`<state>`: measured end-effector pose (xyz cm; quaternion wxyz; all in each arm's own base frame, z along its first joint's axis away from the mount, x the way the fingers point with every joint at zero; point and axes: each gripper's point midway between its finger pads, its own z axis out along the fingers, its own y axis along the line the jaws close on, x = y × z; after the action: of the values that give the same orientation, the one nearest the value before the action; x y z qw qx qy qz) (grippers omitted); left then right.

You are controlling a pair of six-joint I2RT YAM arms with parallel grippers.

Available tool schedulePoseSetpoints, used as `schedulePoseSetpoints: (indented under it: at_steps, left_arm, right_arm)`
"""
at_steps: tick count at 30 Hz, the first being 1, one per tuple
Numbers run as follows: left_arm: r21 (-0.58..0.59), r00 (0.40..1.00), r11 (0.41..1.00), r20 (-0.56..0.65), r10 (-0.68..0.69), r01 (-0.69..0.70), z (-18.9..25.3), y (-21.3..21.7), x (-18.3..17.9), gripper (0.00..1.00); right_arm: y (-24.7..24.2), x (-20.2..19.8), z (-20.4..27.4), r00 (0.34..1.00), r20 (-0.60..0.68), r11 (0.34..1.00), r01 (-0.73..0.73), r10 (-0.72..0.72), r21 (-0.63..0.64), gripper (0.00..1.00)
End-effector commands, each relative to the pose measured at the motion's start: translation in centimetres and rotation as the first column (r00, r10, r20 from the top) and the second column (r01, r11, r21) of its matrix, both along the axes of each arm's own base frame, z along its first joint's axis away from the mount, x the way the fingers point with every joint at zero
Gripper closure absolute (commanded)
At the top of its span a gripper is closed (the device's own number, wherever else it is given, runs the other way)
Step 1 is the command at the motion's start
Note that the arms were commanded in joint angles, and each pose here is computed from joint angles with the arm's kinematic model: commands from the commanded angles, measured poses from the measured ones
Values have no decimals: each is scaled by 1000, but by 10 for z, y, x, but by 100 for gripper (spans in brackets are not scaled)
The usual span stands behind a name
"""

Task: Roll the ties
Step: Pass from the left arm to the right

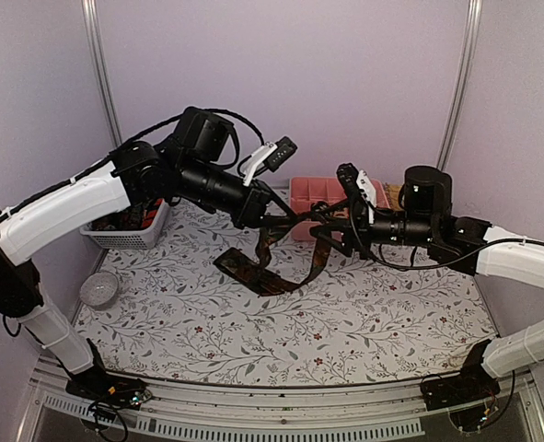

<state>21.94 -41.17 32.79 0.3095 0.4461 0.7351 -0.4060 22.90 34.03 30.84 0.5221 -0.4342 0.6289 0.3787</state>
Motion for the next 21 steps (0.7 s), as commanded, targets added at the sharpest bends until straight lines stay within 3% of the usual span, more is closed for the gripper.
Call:
schedulePoseSetpoints:
  at_steps: [1, 7, 10, 11, 15, 19, 21]
  left_arm:
    - [-46, 999, 998, -10, -42, 41, 16, 10, -10, 100]
    - [-60, 997, 995, -4, -80, 80, 16, 21, -9, 100]
    - [-68, 994, 992, 9, -107, 108, 17, 27, -7, 100]
    - [-57, 993, 991, 24, -119, 120, 13, 31, -4, 91]
    - [-48, 992, 993, 58, -109, 112, 12, 35, 2, 65]
    - [-98, 989, 990, 114, -91, 102, 27, 39, 0, 36]
    - [-145, 984, 984, 159, -84, 107, 42, 44, -6, 26]
  right_arm:
    - [11, -2, -14, 999, -23, 997, -37, 36, -61, 65]
    - [9, -36, -5, 982, -22, 980, -191, 190, -49, 100]
    - [9, -57, 3, 955, -37, 955, -295, 294, -29, 100]
    - [10, -78, 11, 910, -63, 912, -410, 409, -5, 100]
    - [7, -108, 33, 819, -80, 823, -565, 569, 62, 100]
    - [3, -111, 58, 821, -54, 820, -561, 568, 111, 100]
    - [3, -110, 68, 831, -48, 828, -545, 554, 131, 100]
